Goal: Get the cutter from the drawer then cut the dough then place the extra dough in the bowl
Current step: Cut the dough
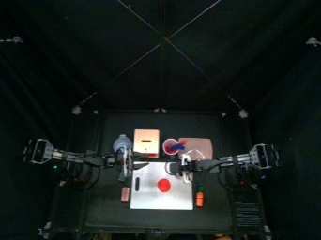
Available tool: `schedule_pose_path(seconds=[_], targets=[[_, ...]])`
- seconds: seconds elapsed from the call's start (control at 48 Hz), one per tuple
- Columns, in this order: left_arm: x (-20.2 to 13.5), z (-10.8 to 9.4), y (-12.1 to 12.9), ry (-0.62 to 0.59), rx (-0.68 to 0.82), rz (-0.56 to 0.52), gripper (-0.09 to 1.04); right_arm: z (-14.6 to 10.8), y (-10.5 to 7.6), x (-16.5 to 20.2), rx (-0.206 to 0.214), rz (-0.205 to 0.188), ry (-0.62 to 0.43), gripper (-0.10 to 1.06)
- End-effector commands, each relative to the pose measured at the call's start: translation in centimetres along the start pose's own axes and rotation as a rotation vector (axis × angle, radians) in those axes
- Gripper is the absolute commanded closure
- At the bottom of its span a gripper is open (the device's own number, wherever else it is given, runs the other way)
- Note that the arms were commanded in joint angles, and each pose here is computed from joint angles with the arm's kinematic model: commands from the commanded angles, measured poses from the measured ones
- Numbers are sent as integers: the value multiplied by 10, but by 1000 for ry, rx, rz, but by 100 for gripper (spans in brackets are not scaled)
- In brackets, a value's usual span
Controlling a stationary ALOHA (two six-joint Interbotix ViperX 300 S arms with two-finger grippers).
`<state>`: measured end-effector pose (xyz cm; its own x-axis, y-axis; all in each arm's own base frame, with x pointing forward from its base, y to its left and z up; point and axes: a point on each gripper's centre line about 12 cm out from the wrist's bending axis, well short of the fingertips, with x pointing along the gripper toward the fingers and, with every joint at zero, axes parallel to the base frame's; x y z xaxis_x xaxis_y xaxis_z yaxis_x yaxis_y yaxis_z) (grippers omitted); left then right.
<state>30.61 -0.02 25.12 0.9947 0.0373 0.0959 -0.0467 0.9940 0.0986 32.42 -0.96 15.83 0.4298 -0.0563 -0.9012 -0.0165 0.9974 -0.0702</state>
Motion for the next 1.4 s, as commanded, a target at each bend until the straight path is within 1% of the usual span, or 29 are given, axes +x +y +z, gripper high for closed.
schedule_pose_path(seconds=[0.021,0.146,0.271,0.354,0.458,0.583,0.646,0.75,0.875,1.021,1.125,1.208,1.292,1.333,1.396], targets=[[0,-6,-5,11,41,-20,17,5,-2,-7,33,10,-28,25],[-3,-17,-9,43,75,-38,17,6,0,-9,63,28,-34,25],[-5,-24,-13,67,72,-51,17,9,2,-11,70,36,-48,26],[-6,-28,-13,79,62,-44,17,10,4,-11,67,39,-49,31],[-6,-32,-14,93,52,-38,17,10,4,-10,63,38,-46,40],[-5,-36,-15,111,48,-40,17,13,4,-12,65,40,-53,49],[-5,-38,-15,115,48,-40,17,15,6,-15,61,44,-59,52],[-4,-41,-15,126,45,-38,17,22,12,-20,50,54,-76,52],[-4,-48,-15,149,37,-28,17,41,23,-29,26,72,-106,52],[-6,-60,-11,193,32,-6,17,60,36,-33,6,94,-108,52],[-11,-66,-9,212,34,6,17,73,47,-32,-12,109,-106,52],[-12,-66,-6,216,37,17,17,79,52,-26,10,112,-97,52],[-13,-66,-6,214,41,15,17,84,56,-20,61,112,-77,52],[-13,-66,-6,214,43,15,17,85,55,-16,92,104,-63,52],[-13,-66,-6,215,43,15,17,85,56,-12,110,91,-50,52]])
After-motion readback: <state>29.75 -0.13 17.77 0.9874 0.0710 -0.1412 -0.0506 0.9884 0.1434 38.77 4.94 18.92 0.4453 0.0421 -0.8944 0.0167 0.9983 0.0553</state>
